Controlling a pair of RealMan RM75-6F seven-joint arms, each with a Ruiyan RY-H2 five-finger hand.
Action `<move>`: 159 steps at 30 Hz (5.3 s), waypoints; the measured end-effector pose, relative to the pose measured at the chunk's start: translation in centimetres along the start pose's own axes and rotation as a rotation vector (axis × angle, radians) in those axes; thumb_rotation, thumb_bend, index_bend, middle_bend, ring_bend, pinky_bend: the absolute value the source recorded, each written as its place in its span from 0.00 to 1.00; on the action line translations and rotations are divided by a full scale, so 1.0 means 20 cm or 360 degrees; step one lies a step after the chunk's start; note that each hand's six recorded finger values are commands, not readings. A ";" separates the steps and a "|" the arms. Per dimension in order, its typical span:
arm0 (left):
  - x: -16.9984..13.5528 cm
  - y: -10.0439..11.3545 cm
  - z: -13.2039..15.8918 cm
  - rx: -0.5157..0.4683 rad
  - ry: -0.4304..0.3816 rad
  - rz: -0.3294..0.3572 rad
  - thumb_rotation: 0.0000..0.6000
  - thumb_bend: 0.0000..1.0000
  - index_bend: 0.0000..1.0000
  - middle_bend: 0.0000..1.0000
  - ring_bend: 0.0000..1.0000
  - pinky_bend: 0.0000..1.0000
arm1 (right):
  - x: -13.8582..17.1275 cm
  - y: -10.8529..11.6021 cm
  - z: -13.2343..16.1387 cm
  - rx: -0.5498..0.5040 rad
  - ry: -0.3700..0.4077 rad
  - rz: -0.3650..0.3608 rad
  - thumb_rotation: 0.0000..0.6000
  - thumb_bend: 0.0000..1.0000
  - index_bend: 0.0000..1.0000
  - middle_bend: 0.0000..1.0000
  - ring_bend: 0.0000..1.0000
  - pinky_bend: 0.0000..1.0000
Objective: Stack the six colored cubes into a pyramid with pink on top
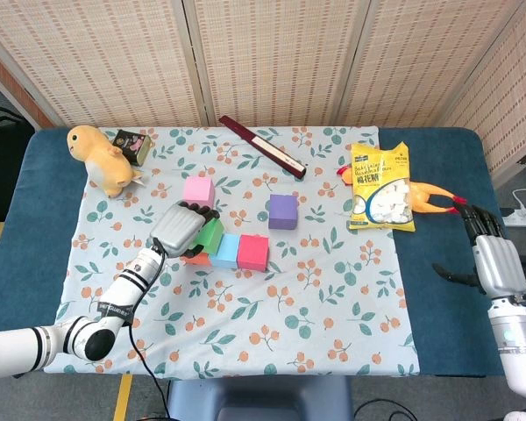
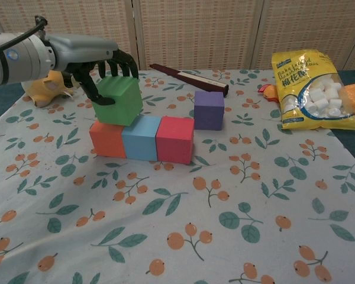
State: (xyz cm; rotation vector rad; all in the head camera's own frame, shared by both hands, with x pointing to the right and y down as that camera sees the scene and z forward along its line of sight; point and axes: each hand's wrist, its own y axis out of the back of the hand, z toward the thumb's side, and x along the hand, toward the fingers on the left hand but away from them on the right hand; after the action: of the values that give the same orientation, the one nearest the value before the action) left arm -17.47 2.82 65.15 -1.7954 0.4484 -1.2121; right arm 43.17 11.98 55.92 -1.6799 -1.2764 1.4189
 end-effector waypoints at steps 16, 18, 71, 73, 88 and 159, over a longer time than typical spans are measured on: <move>-0.01 -0.01 0.09 -0.0029 0.0120 -0.0039 1.00 0.35 0.41 0.41 0.36 0.40 | 0.01 0.00 -0.02 -0.0003 -0.0013 0.0005 1.00 0.08 0.00 0.07 0.00 0.00; -0.01 -0.01 0.10 -0.0028 0.0118 -0.0037 1.00 0.35 0.41 0.41 0.36 0.40 | 0.01 0.00 -0.03 -0.0004 -0.0016 0.0007 1.00 0.08 0.00 0.07 0.00 0.00; 0.00 -0.07 0.12 -0.0002 0.0180 -0.0073 1.00 0.34 0.04 0.06 0.09 0.36 | 0.00 0.00 -0.05 -0.0029 -0.0033 0.0015 1.00 0.08 0.00 0.07 0.00 0.00; 0.00 -0.07 0.12 -0.0004 0.0177 -0.0077 1.00 0.34 0.01 0.02 0.04 0.32 | 0.00 0.00 -0.05 -0.0031 -0.0034 0.0014 1.00 0.08 0.00 0.07 0.00 0.00; -0.11 -0.01 0.10 -0.0113 0.0127 -0.0055 1.00 0.32 0.00 0.00 0.00 0.11 | 0.01 0.01 -0.06 -0.0038 -0.0040 0.0011 1.00 0.08 0.00 0.07 0.00 0.00; -0.83 -0.04 -0.65 -0.0214 0.0336 0.0287 1.00 0.31 0.19 0.11 0.05 0.13 | -0.78 -0.59 0.89 0.0261 0.0419 0.0623 1.00 0.06 0.00 0.07 0.00 0.02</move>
State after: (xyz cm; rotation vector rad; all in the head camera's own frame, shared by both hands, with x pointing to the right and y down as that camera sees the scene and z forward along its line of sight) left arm -36.64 8.81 58.27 -1.7028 0.8127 -1.2736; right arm 23.07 -0.57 67.86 -1.9950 -0.6937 1.4111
